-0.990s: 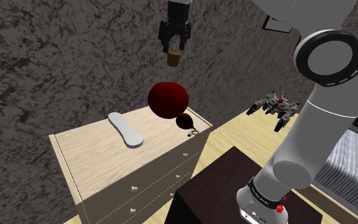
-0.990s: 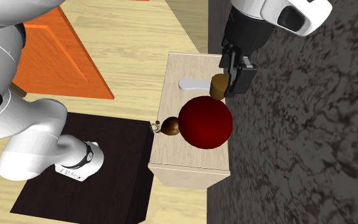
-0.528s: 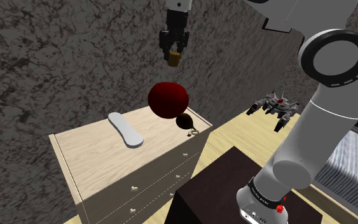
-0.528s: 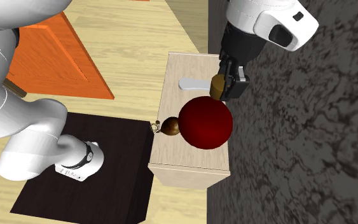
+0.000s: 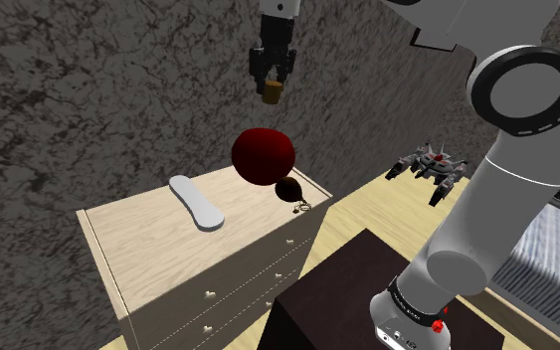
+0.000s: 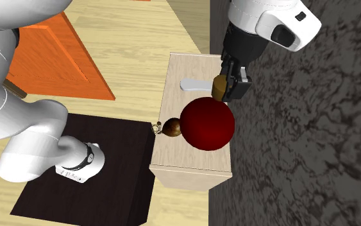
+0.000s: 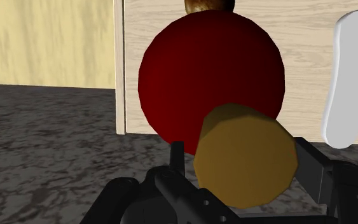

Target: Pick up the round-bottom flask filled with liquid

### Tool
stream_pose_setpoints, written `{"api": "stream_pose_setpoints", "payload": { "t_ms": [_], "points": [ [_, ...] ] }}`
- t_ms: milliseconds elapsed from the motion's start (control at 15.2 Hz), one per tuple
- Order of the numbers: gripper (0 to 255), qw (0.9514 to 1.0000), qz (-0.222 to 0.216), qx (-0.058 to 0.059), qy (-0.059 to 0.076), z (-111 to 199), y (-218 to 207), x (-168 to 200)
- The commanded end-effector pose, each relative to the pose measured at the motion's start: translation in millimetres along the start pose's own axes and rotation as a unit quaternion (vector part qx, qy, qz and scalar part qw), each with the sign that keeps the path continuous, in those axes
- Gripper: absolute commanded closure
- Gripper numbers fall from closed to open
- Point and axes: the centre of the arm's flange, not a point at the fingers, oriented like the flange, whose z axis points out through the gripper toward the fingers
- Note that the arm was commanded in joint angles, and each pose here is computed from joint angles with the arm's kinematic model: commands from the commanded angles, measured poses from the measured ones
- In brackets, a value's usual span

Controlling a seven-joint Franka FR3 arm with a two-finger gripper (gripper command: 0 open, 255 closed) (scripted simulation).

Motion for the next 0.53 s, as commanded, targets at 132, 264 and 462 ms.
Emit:
{"api": "stream_pose_setpoints", "payload": {
  "t_ms": [132,264,462],
  "points": [
    [255,1.0000,0.000,0.000,-0.001,-15,0,-1],
    [255,1.0000,0.000,0.000,-0.001,-25,1,-1],
    [255,1.0000,0.000,0.000,-0.001,-41,1,-2]
  ]
}}
